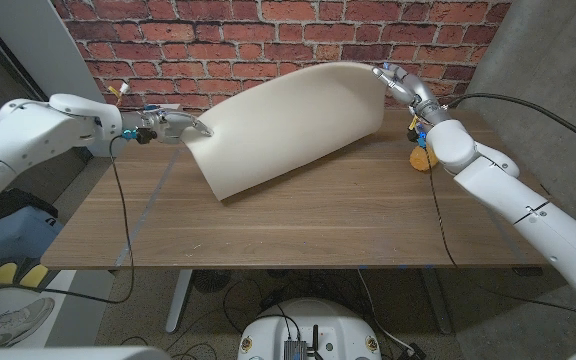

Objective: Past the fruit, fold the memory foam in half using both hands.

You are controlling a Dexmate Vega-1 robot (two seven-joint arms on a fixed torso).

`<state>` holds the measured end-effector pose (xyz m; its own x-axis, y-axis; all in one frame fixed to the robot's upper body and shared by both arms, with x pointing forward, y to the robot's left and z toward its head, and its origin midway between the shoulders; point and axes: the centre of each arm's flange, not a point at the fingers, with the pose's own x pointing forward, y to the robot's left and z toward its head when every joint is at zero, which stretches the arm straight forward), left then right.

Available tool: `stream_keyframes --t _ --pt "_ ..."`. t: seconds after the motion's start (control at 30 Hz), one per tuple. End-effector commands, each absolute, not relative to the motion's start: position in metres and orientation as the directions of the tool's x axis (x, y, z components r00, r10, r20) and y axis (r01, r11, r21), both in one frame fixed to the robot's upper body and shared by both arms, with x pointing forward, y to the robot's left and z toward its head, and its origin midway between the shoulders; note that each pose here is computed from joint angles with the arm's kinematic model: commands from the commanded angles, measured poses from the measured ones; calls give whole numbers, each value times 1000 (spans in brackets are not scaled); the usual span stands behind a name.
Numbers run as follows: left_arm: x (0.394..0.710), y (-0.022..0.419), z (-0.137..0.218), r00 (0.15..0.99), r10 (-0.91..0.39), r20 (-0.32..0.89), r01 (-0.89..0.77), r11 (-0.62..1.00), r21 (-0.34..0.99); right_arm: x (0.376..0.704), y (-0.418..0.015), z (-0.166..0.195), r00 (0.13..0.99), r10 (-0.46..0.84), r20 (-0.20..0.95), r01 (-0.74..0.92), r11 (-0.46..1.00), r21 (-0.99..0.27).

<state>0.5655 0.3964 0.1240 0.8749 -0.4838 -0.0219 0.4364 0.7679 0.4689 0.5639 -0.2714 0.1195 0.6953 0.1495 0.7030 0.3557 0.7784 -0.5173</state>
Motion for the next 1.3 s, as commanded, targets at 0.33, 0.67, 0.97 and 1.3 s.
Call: stream_keyframes --t 0.33,0.67,0.97,1.3 --pt "573 406 143 912 -408 -41 372 782 500 547 -256 106 532 23 846 664 609 -434" --pt "575 403 167 942 -328 -68 307 763 568 556 -220 97 591 201 781 665 426 -613" --pt "575 399 178 953 -301 -40 268 775 572 560 -194 93 645 317 695 610 334 -719" --pt "571 398 174 972 -233 19 190 834 518 564 -165 91 731 421 537 515 176 -839"
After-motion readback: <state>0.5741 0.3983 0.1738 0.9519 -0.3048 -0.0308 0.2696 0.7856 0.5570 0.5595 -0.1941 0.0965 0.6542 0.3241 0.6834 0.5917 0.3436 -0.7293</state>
